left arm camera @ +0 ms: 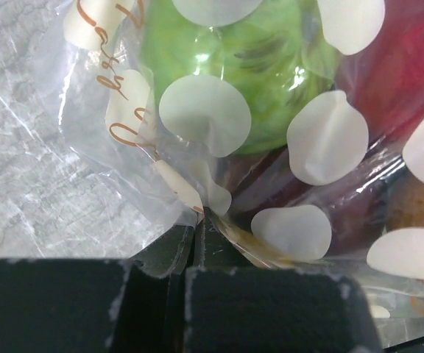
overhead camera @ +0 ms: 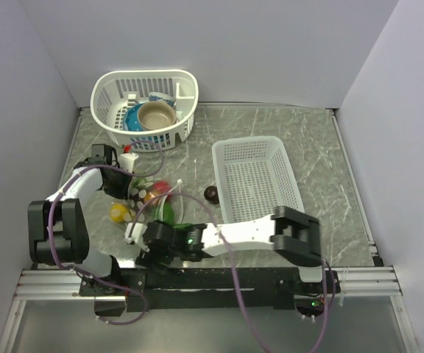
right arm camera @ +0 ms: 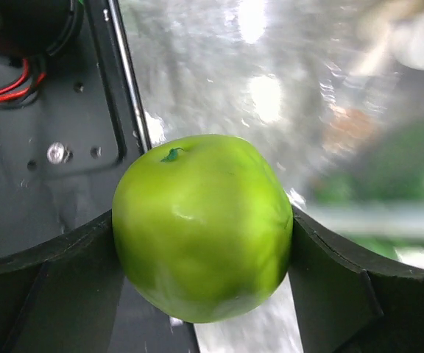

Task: Open the zip-top bag and remove the fake food

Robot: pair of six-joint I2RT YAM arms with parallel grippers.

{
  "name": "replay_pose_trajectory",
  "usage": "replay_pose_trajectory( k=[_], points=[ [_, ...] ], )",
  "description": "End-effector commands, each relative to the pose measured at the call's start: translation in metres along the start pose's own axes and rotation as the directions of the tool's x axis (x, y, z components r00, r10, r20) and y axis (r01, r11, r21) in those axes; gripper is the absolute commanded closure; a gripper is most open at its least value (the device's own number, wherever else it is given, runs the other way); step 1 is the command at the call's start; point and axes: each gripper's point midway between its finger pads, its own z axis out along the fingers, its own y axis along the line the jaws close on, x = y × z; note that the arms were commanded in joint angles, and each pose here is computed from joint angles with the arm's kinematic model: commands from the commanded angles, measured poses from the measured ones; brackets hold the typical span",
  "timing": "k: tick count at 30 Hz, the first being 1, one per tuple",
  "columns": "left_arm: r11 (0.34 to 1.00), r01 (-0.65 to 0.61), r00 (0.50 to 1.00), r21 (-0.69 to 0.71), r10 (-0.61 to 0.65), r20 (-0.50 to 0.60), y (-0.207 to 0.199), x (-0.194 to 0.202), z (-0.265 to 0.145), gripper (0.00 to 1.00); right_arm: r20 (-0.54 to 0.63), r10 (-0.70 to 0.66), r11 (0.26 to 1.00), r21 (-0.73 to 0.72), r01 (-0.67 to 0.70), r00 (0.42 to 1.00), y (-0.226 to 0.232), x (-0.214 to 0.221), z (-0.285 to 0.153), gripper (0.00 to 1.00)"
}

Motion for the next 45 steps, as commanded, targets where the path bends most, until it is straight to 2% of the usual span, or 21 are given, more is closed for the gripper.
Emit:
replay_pose_trajectory(
  k=[1,4,8,11,13,17,18,20,21,22,23,24,26,27,32,35,37,38,40,42,45],
  points=[
    [0.999,-0.008,0.998,-0.033,0.01,0.055,0.004,-0.02,-0.02,0.99,0.231,0.018,0.997,0.067,-0.035,0.973,-0.023,-0.062,-0.076,0.71],
    [0.999,-0.008,0.998,-0.033,0.01,0.063,0.005,-0.025,-0.025,0.99,0.292,0.044,0.993,0.092,-0.073,0.955,-0.038,-0.068,-0.116,0.68],
    [1.0,-0.002,0.995,0.002,0.002,0.097,0.0,-0.041,-0.038,0.99,0.422,0.098,0.945,0.246,-0.217,0.901,-0.1,-0.068,-0.176,0.7],
    [1.0,0.0,0.992,0.021,-0.003,0.129,-0.005,-0.053,-0.053,0.99,0.476,0.199,0.787,0.443,-0.429,0.856,-0.183,-0.034,-0.205,0.88],
    [0.999,-0.002,0.989,0.042,-0.004,0.151,-0.01,-0.061,-0.061,0.99,0.521,0.257,0.6,0.574,-0.557,0.814,-0.24,-0.001,-0.23,0.9],
    [0.999,0.0,0.989,0.054,-0.007,0.146,-0.014,-0.058,-0.061,0.99,0.53,0.366,0.312,0.704,-0.638,0.765,-0.303,0.069,-0.246,0.91],
    [0.999,-0.003,0.989,0.051,-0.005,0.149,-0.014,-0.058,-0.059,0.99,0.534,0.4,0.266,0.71,-0.652,0.745,-0.311,0.082,-0.244,0.92],
    [0.999,0.001,0.992,0.049,-0.007,0.124,-0.013,-0.049,-0.052,0.99,0.484,0.47,0.246,0.731,-0.636,0.738,-0.323,0.107,-0.23,0.91],
    [0.999,0.0,0.993,0.045,-0.006,0.121,-0.012,-0.047,-0.049,0.99,0.474,0.489,0.241,0.734,-0.635,0.732,-0.325,0.112,-0.225,0.87],
    [0.999,0.003,0.994,0.042,-0.008,0.105,-0.012,-0.042,-0.045,0.99,0.441,0.511,0.274,0.73,-0.626,0.738,-0.324,0.116,-0.212,0.82],
    [0.999,0.002,0.995,0.04,-0.006,0.101,-0.011,-0.041,-0.044,0.99,0.426,0.519,0.281,0.734,-0.618,0.741,-0.325,0.116,-0.21,0.55],
    [1.0,0.0,0.994,0.031,-0.003,0.106,-0.009,-0.041,-0.042,0.99,0.411,0.523,0.299,0.732,-0.613,0.746,-0.324,0.114,-0.207,0.35],
    [1.0,-0.002,0.995,0.02,0.0,0.096,-0.007,-0.038,-0.04,0.99,0.404,0.52,0.31,0.732,-0.607,0.753,-0.326,0.108,-0.206,0.07],
    [1.0,-0.001,0.996,0.017,-0.001,0.092,-0.007,-0.037,-0.039,0.99,0.4,0.513,0.313,0.737,-0.6,0.759,-0.327,0.105,-0.209,0.01],
    [1.0,0.001,0.997,0.013,-0.002,0.08,-0.004,-0.036,-0.033,0.99,0.442,0.408,0.282,0.771,-0.571,0.799,-0.327,0.058,-0.24,0.0],
    [1.0,0.001,0.997,0.015,-0.002,0.078,-0.004,-0.035,-0.031,0.99,0.439,0.374,0.361,0.742,-0.564,0.817,-0.307,0.022,-0.232,0.0],
    [1.0,-0.003,0.997,0.013,0.002,0.082,-0.003,-0.037,-0.031,0.99,0.398,0.342,0.545,0.654,-0.525,0.851,-0.265,-0.012,-0.202,0.0],
    [1.0,-0.003,0.997,0.009,0.002,0.08,-0.002,-0.036,-0.031,0.99,0.388,0.31,0.609,0.62,-0.495,0.868,-0.248,-0.022,-0.19,0.0],
    [1.0,-0.006,0.997,-0.001,0.006,0.074,0.0,-0.035,-0.029,0.99,0.279,0.199,0.802,0.505,-0.32,0.939,-0.191,-0.025,-0.155,0.0],
    [1.0,-0.007,0.998,-0.01,0.008,0.07,0.002,-0.034,-0.027,0.99,0.25,0.115,0.921,0.336,-0.198,0.961,-0.15,-0.028,-0.133,0.03],
    [1.0,-0.009,0.997,-0.011,0.01,0.071,0.003,-0.036,-0.026,0.99,0.162,0.108,0.97,0.199,-0.14,0.981,-0.121,0.0,-0.104,0.1]
  ],
)
